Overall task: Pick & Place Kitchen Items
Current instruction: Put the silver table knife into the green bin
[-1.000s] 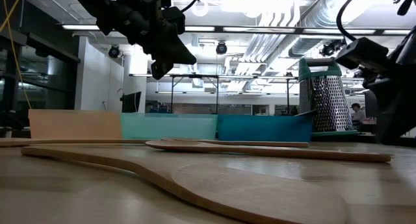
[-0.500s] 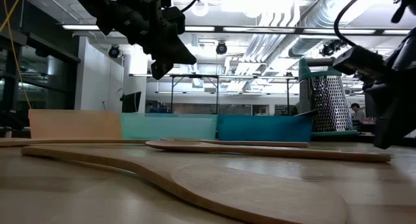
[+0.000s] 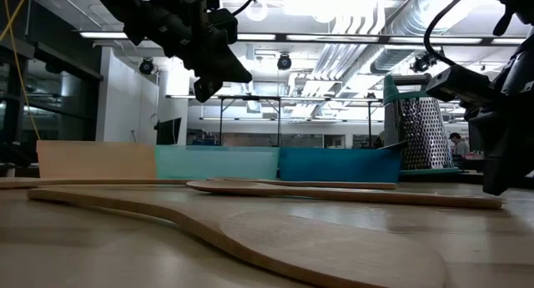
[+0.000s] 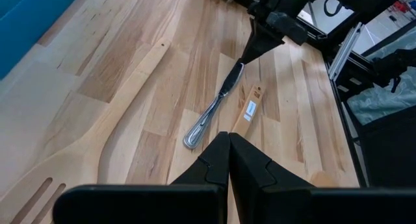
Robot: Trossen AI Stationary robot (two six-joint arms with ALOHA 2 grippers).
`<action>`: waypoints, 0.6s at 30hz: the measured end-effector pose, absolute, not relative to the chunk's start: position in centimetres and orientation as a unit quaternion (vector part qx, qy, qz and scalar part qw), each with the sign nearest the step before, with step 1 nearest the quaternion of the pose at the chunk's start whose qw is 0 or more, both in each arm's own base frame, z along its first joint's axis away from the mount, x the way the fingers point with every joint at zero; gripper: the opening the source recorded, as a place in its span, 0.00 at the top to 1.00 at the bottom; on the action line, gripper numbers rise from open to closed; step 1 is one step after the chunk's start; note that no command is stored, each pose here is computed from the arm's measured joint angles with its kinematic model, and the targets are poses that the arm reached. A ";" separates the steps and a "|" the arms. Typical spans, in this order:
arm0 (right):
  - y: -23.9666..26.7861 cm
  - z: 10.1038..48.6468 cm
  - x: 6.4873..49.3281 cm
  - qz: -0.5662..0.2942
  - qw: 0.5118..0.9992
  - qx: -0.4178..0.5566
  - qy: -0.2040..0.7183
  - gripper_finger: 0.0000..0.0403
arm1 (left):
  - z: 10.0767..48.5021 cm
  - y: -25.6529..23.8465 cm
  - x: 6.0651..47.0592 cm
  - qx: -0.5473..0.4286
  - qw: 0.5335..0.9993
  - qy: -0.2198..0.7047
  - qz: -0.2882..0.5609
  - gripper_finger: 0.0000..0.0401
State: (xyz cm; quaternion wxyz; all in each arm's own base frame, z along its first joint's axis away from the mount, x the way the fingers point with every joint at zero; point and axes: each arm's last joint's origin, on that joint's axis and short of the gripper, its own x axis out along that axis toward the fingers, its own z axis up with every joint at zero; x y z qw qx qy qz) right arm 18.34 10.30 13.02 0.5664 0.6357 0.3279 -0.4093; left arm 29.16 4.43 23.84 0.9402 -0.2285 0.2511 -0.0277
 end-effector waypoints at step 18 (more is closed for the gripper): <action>10.7 11.8 19.0 -0.414 0.554 0.636 0.342 0.99 | 23.8 4.4 29.2 -0.228 0.940 0.251 -0.028 0.99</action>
